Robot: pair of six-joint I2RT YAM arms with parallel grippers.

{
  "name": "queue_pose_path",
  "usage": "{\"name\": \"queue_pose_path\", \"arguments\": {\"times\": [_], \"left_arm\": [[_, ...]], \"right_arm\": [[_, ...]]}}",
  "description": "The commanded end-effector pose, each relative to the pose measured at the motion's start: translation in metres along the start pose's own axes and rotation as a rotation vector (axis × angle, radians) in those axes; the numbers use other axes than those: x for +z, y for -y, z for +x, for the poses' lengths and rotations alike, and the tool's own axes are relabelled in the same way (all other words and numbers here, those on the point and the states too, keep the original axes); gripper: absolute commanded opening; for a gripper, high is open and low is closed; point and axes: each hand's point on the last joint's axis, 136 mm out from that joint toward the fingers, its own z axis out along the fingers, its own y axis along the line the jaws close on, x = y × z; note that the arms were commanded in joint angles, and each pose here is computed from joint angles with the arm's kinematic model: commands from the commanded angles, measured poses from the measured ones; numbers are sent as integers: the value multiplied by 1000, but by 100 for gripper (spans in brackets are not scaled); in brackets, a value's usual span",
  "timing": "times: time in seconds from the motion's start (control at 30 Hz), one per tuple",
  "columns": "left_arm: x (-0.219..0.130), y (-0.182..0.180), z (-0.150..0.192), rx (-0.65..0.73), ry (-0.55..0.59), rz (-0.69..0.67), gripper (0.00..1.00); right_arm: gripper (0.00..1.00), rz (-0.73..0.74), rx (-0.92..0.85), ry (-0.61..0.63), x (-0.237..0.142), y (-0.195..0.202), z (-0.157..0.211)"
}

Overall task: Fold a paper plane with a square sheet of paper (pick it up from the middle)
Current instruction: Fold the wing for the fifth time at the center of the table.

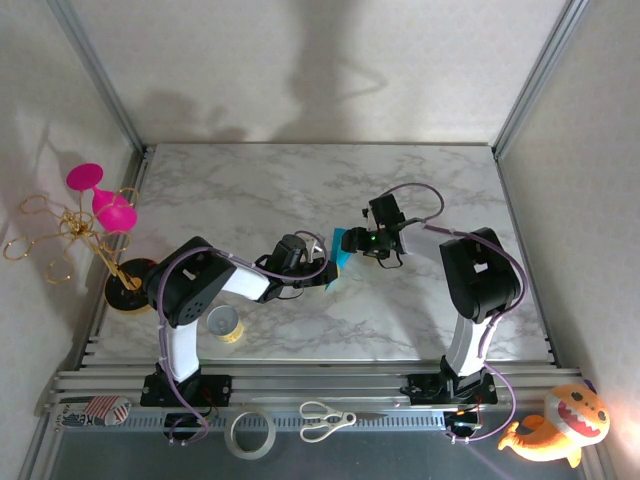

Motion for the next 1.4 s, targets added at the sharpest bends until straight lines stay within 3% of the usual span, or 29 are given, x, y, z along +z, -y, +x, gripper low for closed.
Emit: {"name": "queue_pose_path", "arguments": {"times": [0.0,0.63,0.97,1.17,1.37], "left_arm": [[-3,-16,1,3,-2,-59,18],[-13,-4,-10,64,20,-90,31],[-3,-13,-8,135,-22,-185,35],[5,-20,-2,173,-55,-220,34],[3,-27,2,145,-72,-221,23]], "right_arm": [[68,81,-22,-90,32,19,29],[72,186,15,-138,44,33,38],[72,192,24,-152,47,34,41],[72,192,29,-159,48,35,43],[73,176,19,-155,44,30,39]]}}
